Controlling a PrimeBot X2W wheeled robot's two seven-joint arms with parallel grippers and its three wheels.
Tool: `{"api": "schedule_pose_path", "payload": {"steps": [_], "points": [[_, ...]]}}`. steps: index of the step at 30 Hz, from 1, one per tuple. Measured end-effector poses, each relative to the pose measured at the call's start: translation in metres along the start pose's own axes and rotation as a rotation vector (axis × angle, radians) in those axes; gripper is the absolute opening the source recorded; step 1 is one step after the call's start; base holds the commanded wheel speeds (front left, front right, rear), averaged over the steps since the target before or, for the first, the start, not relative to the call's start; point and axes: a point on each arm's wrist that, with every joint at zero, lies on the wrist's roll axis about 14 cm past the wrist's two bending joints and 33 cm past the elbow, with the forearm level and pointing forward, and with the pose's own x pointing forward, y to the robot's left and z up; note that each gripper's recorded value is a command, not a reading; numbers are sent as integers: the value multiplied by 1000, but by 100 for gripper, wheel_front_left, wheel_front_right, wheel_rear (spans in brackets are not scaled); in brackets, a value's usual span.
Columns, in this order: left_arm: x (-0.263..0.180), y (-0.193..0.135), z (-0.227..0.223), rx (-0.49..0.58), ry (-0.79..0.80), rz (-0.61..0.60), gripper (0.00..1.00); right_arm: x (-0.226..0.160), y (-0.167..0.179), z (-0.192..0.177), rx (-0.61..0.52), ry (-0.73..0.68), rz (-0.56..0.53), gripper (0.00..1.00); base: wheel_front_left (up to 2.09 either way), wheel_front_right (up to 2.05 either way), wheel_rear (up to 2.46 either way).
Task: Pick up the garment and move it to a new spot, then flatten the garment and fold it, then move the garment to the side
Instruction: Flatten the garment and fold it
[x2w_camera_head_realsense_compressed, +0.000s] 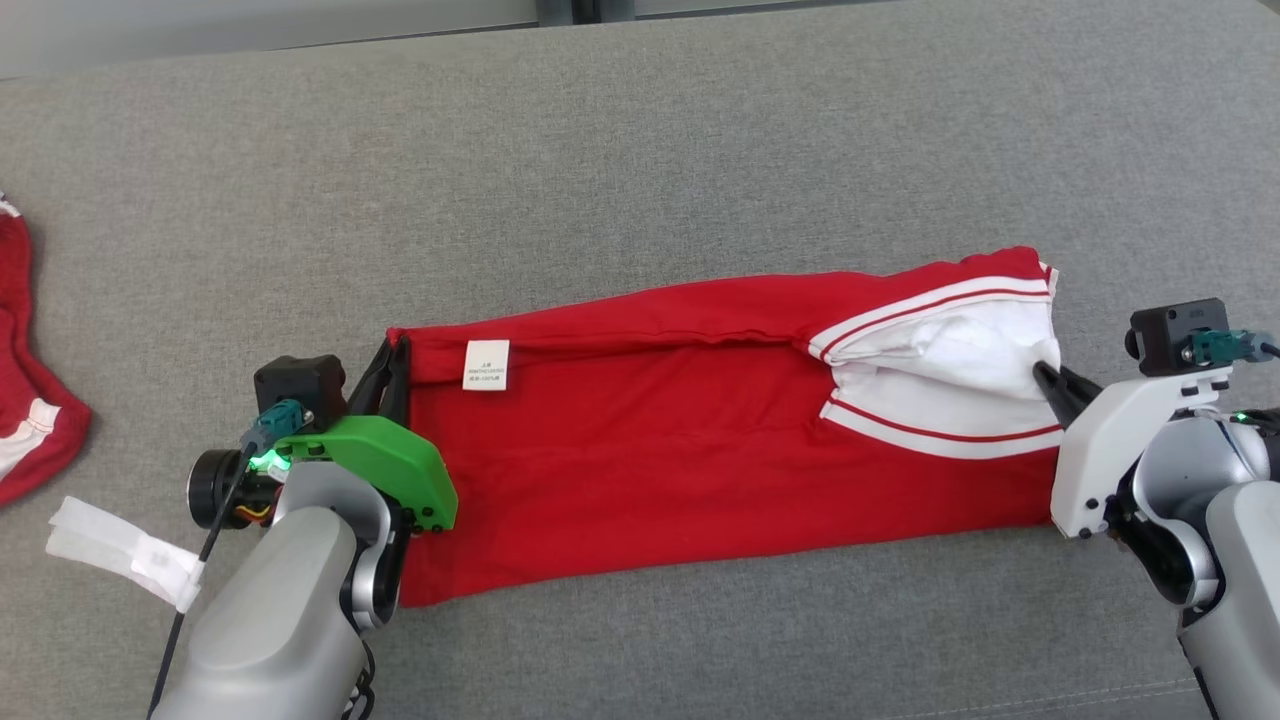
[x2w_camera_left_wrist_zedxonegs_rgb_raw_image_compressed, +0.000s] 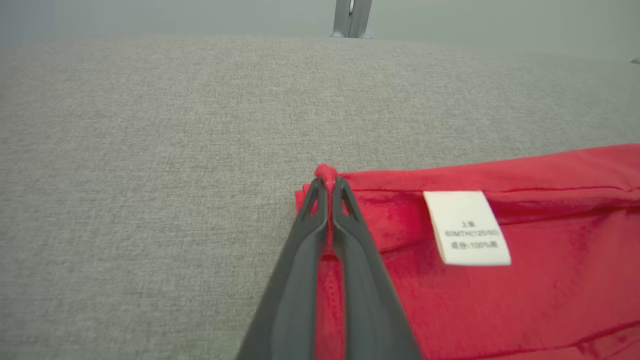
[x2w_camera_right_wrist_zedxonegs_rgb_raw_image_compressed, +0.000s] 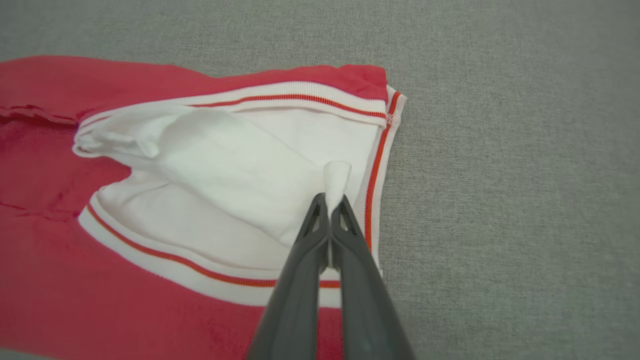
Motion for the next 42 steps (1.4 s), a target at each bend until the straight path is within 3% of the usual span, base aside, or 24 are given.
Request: {"api": "schedule_pose_path", "payload": {"steps": [2, 3, 4, 5, 6, 14, 17, 23, 32, 42], "points": [[0, 0, 0, -9, -2, 3, 0, -2, 4, -5, 9, 14, 7, 45, 0, 0, 0], [-1, 0, 0, -13, -6, 3, 33, -3, 7, -7, 16, 17, 12, 77, 0, 0, 0], [-1, 0, -1, -15, -6, 5, 58, -4, 8, -10, 18, 28, 15, 98, 0, 0, 0], [-2, 0, -1, -19, -12, 3, 99, -6, 9, -13, 22, 34, 16, 100, 0, 0, 0], [-3, -1, -1, -26, -17, 4, 100, -7, 9, -14, 23, 36, 14, 100, 0, 0, 0], [-22, 3, 30, -169, -170, 31, 100, -24, 3, -13, 35, 28, -14, 100, 0, 0, 0], [-38, 8, 69, -177, -324, 31, 100, -31, -3, -1, 48, -8, -33, 100, 0, 0, 0], [-74, 12, 86, -146, -448, 24, 100, -39, -13, 11, 88, -38, -72, 100, 0, 0, 0], [-92, 28, 68, -100, -433, 67, 100, -14, -15, 12, 146, 18, -92, 100, 0, 0, 0], [-96, 38, 60, -88, -415, 103, 100, 19, -11, -20, 160, 170, -98, 100, 0, 0, 0]]}}
